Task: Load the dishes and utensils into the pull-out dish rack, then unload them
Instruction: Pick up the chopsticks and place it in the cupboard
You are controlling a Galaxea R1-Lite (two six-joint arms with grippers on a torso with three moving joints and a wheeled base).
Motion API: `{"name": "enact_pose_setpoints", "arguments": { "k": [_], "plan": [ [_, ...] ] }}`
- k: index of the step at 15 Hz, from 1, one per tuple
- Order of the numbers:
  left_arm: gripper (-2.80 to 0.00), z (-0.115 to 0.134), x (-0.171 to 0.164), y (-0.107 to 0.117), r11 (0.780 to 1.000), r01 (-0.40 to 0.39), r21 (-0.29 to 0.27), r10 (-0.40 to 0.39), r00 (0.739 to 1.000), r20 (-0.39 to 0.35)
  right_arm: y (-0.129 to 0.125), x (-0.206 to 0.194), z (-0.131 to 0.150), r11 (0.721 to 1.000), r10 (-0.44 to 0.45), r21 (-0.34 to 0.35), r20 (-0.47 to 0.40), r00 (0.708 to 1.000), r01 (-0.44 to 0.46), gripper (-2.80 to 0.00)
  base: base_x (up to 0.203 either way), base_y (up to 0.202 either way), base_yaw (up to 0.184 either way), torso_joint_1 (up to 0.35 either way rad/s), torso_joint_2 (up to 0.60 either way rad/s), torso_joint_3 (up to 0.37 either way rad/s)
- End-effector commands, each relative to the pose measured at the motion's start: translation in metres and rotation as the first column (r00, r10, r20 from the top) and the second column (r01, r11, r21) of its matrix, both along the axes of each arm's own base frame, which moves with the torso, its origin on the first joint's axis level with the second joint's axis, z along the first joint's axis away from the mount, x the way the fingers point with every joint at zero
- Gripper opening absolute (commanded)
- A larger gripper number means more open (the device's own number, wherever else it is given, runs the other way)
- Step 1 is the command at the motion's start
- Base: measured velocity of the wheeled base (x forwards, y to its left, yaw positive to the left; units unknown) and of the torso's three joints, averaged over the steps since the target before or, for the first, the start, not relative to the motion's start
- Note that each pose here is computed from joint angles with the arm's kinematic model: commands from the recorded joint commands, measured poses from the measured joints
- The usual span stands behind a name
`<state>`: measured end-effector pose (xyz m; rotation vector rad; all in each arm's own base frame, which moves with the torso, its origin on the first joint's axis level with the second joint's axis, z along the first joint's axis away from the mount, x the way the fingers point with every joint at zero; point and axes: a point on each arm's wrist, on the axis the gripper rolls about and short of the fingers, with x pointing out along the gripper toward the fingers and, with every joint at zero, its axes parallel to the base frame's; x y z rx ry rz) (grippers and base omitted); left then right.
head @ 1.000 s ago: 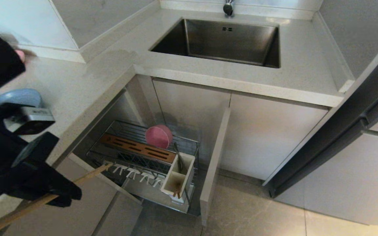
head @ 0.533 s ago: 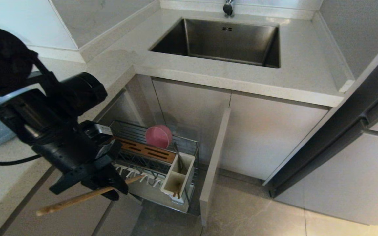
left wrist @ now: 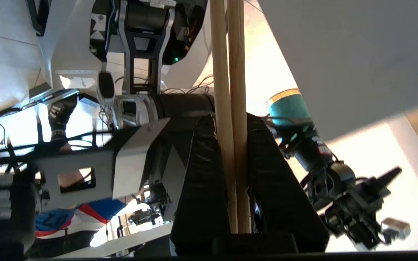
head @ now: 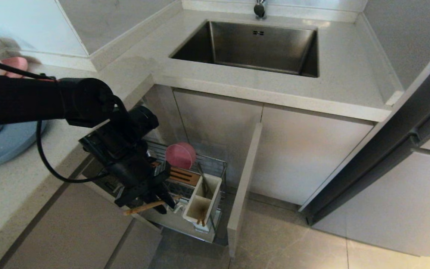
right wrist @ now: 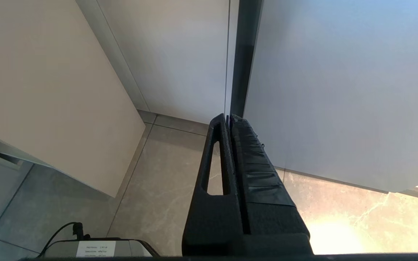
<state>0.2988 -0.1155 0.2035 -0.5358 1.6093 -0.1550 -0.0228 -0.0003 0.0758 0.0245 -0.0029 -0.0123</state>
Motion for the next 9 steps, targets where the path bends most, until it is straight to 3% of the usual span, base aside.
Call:
{"name": "enact_pose_setpoints", "arguments": {
  "k": [1,9],
  "plan": [
    [-2.80,-0.015,0.010,-0.005,1.000,0.000,0.012,0.000,0.999,-0.042,0.000,0.000,0.000,1.000,0.000,0.000,0.000,1.000,0.000,-2.80,0.000,0.000,0.000,0.000,0.00,0.000],
    [-2.80,-0.033,0.017,-0.014,1.000,0.019,0.025,-0.017,0.997,-0.076,0.000,0.000,0.000,1.000,0.000,0.000,-0.001,1.000,0.000,-2.80,0.000,0.000,0.000,0.000,0.00,0.000]
  ]
}}
